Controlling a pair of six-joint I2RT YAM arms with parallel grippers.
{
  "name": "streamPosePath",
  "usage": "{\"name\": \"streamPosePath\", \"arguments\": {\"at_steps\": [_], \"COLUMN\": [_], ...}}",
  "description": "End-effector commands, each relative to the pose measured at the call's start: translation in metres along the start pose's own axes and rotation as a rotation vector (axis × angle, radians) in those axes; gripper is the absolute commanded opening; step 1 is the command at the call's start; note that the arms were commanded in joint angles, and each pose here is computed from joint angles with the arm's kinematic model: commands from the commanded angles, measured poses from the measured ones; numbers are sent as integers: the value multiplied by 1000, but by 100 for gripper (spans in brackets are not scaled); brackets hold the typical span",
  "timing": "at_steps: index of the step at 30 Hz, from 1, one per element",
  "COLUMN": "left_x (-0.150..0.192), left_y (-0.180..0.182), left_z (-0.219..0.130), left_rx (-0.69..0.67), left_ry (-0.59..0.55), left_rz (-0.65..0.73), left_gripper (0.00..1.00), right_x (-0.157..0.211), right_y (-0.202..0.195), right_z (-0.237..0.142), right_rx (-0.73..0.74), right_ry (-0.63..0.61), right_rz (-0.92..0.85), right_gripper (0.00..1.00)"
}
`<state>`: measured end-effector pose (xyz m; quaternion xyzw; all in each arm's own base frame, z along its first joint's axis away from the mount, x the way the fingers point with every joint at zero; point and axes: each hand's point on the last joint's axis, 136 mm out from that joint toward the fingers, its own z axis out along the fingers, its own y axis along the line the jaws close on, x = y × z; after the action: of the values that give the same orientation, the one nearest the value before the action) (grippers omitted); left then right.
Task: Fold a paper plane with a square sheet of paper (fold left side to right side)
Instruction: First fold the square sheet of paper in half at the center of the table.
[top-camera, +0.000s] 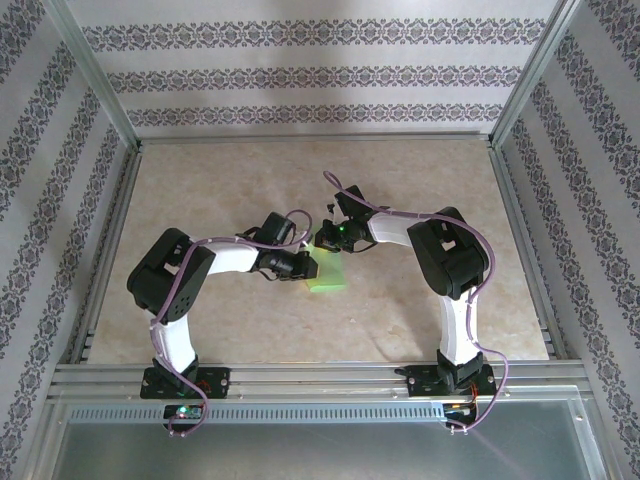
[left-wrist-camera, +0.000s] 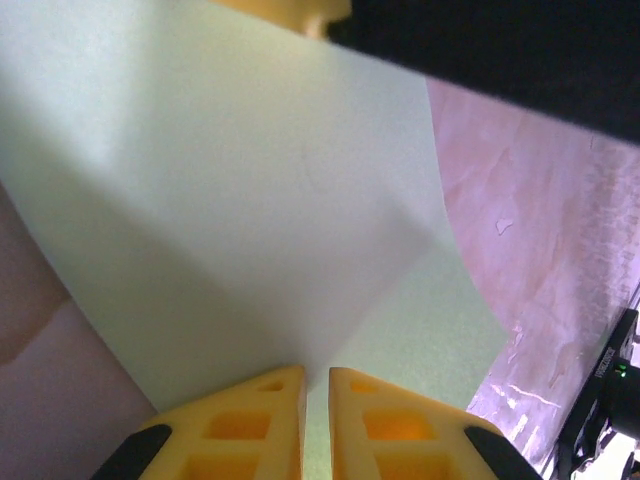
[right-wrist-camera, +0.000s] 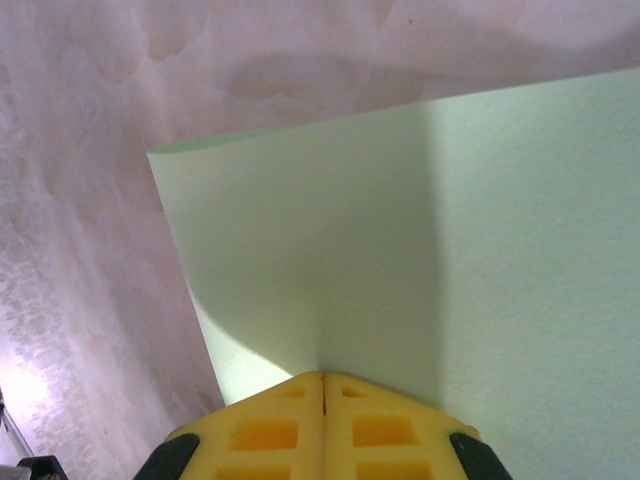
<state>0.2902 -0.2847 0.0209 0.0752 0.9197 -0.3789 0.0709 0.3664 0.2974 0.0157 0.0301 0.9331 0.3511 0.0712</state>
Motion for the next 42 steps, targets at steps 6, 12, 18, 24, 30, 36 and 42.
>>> {"name": "streamPosePath", "arguments": {"at_steps": [6,12,18,24,30,36,42], "left_x": [63,84,92,76,17,-38,-62], "left_y": [13,17,16,-5,-32,-24,-8], "left_z": [3,3,0,-13,-52,-65,-38], "left_rx": [-43,-50,-53,-3,63,74,40], "left_ry": [147,187,193,118,-65,-176,-151], "left_rz": [0,-7,-7,21,40,17,16], "left_gripper": [15,15,15,15,15,14,14], "right_x": [18,19,18,18,18,19,20], "right_y": [-48,-47,-46,-42,-35,-30,-28], "right_z": [17,16,16,16,14,13,13], "right_rx": [146,145,139,125,105,92,86], "right_ry": [45,47,47,50,44,41,41], "right_rz": [64,61,54,43,15,-4,-10], "right_gripper": [0,0,0,0,0,0,0]}}
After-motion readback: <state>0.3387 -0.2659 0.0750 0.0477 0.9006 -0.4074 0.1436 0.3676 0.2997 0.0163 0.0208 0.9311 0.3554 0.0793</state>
